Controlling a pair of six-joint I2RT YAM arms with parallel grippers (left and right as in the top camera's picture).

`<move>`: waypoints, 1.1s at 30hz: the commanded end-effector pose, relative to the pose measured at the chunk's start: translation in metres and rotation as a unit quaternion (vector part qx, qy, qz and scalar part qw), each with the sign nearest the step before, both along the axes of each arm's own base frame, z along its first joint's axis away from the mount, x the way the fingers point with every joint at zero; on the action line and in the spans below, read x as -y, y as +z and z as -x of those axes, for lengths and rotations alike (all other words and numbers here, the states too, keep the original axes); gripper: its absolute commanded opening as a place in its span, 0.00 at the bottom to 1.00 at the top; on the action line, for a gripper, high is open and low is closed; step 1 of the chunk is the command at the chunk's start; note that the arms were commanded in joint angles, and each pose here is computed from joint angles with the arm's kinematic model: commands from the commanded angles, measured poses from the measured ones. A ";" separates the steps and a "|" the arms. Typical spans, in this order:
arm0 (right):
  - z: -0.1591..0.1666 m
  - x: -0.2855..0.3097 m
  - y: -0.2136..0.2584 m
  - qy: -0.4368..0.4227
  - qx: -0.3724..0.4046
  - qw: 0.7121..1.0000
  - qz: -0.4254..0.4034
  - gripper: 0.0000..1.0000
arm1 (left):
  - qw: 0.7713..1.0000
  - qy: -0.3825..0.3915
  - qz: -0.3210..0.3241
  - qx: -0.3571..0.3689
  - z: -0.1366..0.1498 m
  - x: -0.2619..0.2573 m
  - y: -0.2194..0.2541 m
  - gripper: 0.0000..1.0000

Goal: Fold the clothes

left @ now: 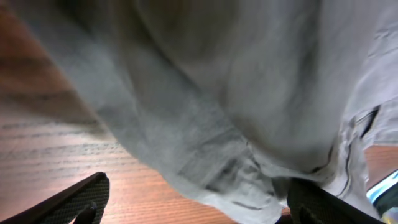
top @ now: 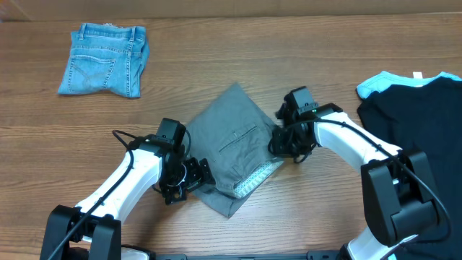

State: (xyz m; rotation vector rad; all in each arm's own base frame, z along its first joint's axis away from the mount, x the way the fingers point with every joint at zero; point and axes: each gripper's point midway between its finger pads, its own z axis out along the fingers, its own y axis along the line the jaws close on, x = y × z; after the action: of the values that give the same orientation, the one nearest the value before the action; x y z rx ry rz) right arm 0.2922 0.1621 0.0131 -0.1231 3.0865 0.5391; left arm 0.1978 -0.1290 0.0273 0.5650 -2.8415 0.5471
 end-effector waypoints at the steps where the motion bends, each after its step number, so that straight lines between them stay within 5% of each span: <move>1: 0.000 0.002 -0.003 -0.007 -0.005 1.000 -0.003 0.04 | 1.000 0.021 0.008 0.002 -0.005 0.000 0.000 0.94; 8: 0.002 0.003 -0.003 -0.006 -0.008 1.000 -0.002 0.04 | 0.999 0.033 -0.003 0.014 -0.011 -0.012 -0.007 0.93; 10: 0.002 0.003 -0.003 -0.006 -0.008 1.000 -0.002 0.04 | 0.999 0.019 0.027 0.034 -0.016 -0.006 -0.006 0.82; 14: 0.004 0.003 -0.004 -0.005 -0.011 1.000 -0.001 0.05 | 0.997 0.016 0.069 0.034 -0.015 0.001 0.003 0.81; 20: 0.003 0.003 0.013 0.015 -0.018 1.000 0.004 0.24 | 0.992 -0.001 0.091 0.092 -0.020 -0.007 0.031 0.72; 22: -0.005 0.001 0.024 0.015 -0.009 1.000 0.001 0.28 | 0.988 -0.006 0.087 0.128 -0.026 -0.013 0.044 0.63; 27: -0.035 -0.010 0.047 0.015 0.043 0.999 -0.016 0.18 | 0.985 -0.008 0.056 0.166 -0.027 -0.024 0.055 0.37; 30: -0.059 -0.018 0.055 0.018 0.094 0.995 -0.032 0.19 | 0.982 -0.019 0.057 0.177 -0.029 -0.024 0.057 0.38; 33: -0.072 -0.026 0.059 0.026 0.126 0.991 -0.044 0.34 | 0.981 -0.029 0.056 0.184 -0.030 -0.024 0.058 0.39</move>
State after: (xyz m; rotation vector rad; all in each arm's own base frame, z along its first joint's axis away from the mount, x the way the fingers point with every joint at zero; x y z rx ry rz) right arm 0.3544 0.1821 0.0630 -0.2195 2.8645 0.5897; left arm 0.2229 -0.1082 0.0814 0.4582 -3.0761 0.8831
